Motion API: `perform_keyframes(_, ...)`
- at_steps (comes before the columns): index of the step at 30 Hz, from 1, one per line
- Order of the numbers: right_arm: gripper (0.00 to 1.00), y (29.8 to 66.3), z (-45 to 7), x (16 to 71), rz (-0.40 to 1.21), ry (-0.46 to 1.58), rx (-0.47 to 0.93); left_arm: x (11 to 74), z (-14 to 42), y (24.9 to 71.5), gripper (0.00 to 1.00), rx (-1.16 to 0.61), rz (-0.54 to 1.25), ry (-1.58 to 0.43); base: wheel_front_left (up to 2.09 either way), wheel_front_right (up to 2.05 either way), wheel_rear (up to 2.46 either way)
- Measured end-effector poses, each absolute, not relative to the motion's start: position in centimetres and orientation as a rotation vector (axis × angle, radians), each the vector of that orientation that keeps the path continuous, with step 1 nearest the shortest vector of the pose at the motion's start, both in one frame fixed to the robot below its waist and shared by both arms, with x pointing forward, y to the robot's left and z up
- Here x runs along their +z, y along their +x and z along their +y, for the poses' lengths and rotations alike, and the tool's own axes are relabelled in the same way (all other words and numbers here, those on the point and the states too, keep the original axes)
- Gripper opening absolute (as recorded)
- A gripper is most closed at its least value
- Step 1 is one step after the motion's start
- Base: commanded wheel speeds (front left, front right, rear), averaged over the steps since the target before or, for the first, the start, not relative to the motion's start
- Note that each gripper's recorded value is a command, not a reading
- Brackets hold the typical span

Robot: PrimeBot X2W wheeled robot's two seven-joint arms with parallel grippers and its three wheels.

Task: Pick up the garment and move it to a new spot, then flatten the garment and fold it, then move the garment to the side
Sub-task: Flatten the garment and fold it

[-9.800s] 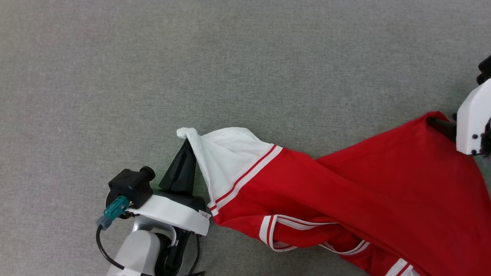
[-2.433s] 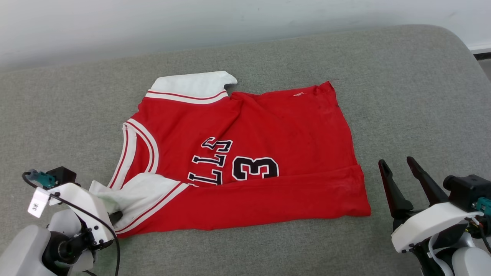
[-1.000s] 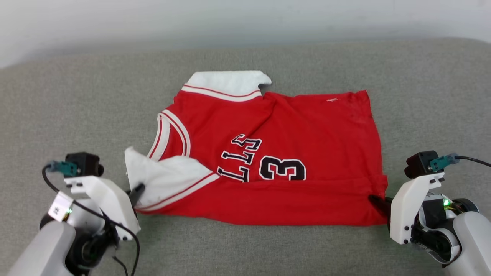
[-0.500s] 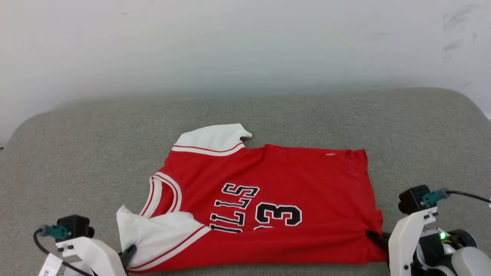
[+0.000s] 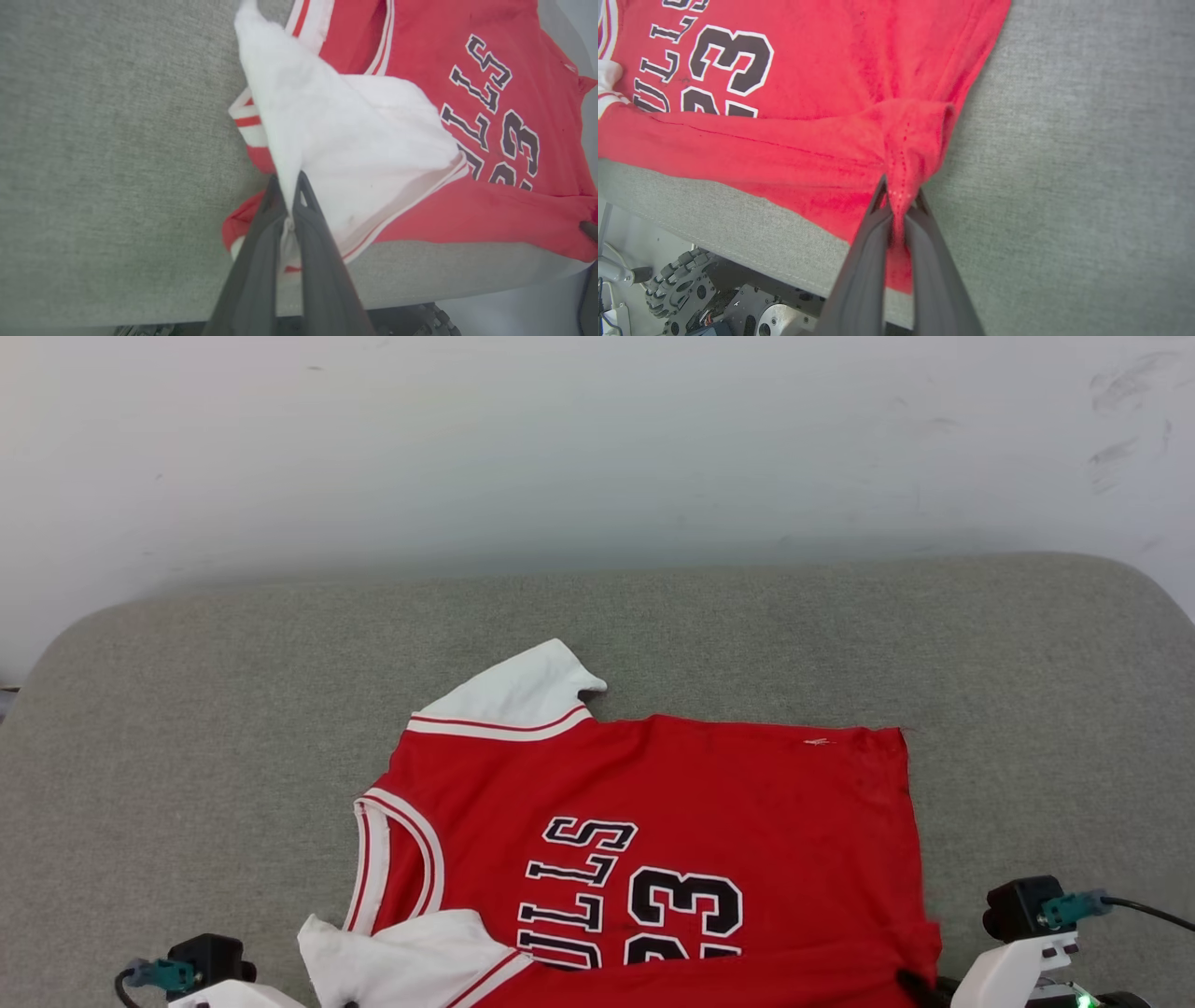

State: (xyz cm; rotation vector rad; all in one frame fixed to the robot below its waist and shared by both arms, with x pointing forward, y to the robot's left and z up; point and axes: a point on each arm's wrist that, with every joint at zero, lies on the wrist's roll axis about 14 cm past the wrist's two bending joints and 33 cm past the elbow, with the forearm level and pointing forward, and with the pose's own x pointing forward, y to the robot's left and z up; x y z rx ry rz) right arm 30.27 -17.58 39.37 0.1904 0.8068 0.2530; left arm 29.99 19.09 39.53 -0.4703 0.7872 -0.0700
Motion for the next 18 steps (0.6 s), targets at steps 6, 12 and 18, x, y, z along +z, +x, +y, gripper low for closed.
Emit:
perform_keyframes(6,1.00,31.7,-17.9,41.2,0.624,0.205,0.213,39.8,18.9,31.2,1.00,-0.082,0.739,-0.450,0.00,0.00,0.00)
perform_keyframes(12,1.00,33.5,-18.9,45.4,0.339,0.187,0.150,42.6,19.4,33.8,1.00,-0.087,0.559,-0.379,0.00,0.00,0.00)
perform_keyframes(18,1.00,34.1,-19.9,49.5,0.138,0.137,0.099,45.7,19.4,36.1,1.00,-0.090,0.374,-0.298,0.00,0.00,0.00)
